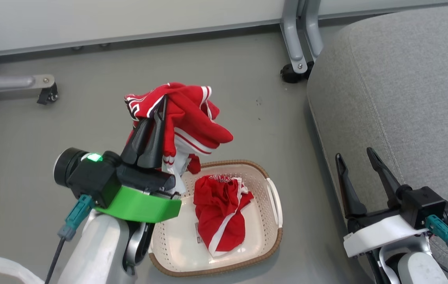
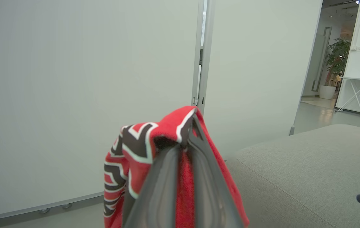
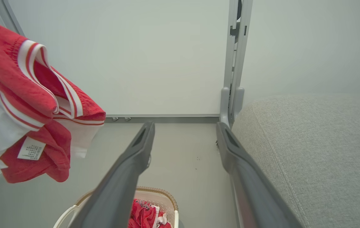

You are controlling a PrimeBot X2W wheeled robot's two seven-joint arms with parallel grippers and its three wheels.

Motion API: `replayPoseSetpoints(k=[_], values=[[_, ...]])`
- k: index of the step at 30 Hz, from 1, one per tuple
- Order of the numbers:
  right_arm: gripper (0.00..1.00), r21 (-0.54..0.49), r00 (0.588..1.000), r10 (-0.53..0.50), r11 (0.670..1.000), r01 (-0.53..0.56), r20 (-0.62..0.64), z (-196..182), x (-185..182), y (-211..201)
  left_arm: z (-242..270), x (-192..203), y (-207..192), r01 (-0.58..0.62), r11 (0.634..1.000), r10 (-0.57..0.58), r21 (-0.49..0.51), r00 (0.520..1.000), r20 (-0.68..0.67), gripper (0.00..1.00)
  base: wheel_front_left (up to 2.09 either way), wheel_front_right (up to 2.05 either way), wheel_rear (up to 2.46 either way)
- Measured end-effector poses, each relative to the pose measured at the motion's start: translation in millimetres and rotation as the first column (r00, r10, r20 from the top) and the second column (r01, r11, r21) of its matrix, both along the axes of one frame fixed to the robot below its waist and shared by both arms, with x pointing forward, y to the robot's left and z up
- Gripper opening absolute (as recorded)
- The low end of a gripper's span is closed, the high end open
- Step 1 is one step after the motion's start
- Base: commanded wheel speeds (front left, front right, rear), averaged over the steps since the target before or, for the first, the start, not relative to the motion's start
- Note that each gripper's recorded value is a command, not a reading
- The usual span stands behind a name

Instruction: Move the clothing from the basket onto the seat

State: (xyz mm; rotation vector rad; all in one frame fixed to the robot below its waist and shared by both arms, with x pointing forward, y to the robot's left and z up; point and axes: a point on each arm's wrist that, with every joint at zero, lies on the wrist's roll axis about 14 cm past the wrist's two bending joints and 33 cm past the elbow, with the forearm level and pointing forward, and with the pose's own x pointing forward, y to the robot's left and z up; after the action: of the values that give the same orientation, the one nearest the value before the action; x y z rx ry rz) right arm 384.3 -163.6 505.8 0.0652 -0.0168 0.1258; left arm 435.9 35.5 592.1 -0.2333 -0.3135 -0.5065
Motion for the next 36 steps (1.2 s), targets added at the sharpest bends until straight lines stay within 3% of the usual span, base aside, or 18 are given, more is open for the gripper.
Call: replayPoseSetpoints(k=[17, 36], values=[[1.0, 0.014, 0.999, 0.03, 0.999, -0.03, 0.014, 21.6, -45.8, 12.3, 20.0, -61.7, 12.5, -0.01, 0.999, 0.012, -0.042, 1.0, 0.029, 0.0, 0.0, 0.0, 0.0], [1.0, 0.035, 0.999, 0.05, 0.998, -0.051, 0.002, 19.9, -48.0, 20.9, 16.2, -64.2, 9.4, 0.002, 0.999, -0.002, -0.05, 1.0, 0.011, 0.0, 0.0, 0.0, 0.0]])
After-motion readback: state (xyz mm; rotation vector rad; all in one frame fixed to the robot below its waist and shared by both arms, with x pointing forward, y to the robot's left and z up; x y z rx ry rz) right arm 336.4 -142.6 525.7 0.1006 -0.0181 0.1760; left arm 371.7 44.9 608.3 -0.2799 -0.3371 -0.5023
